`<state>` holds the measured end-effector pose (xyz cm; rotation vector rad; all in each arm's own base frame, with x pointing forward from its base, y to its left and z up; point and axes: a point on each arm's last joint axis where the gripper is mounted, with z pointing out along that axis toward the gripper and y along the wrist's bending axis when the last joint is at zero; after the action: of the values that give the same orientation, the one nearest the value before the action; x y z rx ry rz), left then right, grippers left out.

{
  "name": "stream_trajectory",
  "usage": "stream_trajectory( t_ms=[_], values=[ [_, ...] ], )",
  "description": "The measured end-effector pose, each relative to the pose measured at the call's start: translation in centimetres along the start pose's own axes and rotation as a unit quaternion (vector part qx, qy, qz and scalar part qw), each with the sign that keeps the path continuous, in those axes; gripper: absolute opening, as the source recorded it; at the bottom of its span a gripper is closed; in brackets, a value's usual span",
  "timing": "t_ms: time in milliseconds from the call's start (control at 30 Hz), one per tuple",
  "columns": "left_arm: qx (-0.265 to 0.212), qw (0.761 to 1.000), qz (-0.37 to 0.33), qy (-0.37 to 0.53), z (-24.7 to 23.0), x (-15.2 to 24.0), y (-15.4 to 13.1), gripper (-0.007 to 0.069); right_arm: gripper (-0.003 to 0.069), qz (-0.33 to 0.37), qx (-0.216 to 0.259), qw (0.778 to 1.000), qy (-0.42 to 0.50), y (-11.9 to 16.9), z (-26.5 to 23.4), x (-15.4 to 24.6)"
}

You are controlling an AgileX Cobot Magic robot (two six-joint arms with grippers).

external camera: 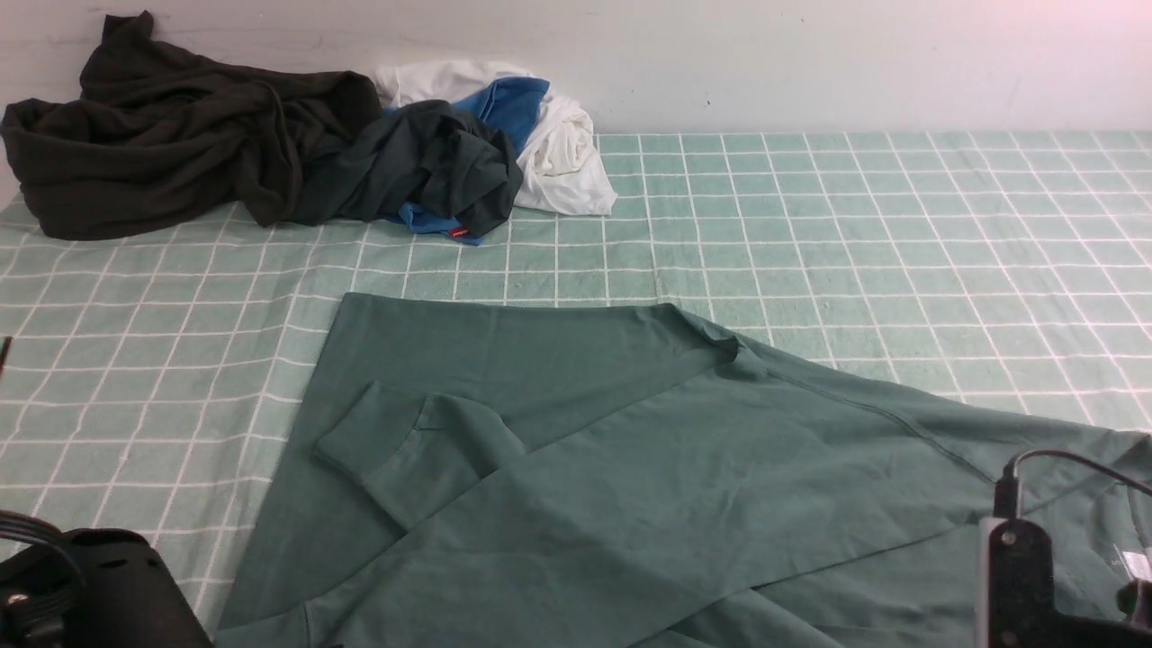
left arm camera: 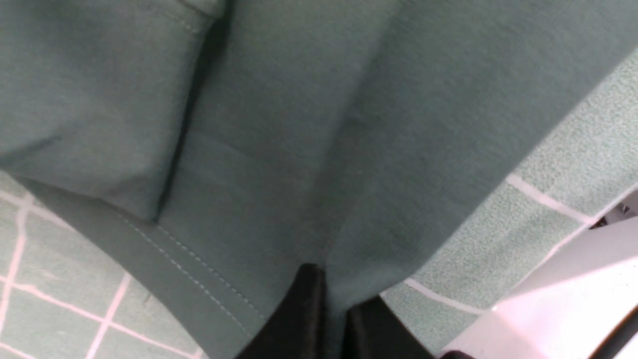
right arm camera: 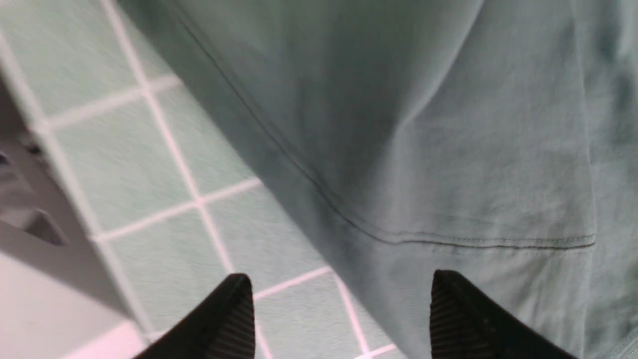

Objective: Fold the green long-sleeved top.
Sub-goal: Use both arms simultaneously to clamp the lower edge of the clothing fabric

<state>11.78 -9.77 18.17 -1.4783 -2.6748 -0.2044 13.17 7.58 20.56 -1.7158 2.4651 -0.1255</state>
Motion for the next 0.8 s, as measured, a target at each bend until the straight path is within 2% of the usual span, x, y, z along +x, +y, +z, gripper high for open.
stream_trajectory(
  t_ms=[233, 500, 600, 800],
  values=[
    [-0.001, 1.0, -0.003, -0.01, -0.2, 0.1, 0.0, 0.0006, 0.0446, -0.025, 0.011, 1.0, 0.005, -0.7, 2.8, -1.0],
    [-0.001, 1.0, -0.003, -0.011, -0.2, 0.1, 0.0, 0.0006, 0.0385, -0.072, -0.023, 0.996, 0.045, -0.8, 4.7, -1.2],
    [-0.002, 1.0, -0.003, -0.012, -0.2, 0.1, 0.0, 0.0006, 0.034, -0.077, -0.024, 0.996, 0.046, -0.8, 4.7, -1.2],
    [-0.002, 1.0, -0.003, -0.013, -0.2, 0.1, 0.0, 0.0006, 0.0124, -0.081, -0.024, 0.995, 0.045, -0.8, 5.0, -1.4]
  ],
)
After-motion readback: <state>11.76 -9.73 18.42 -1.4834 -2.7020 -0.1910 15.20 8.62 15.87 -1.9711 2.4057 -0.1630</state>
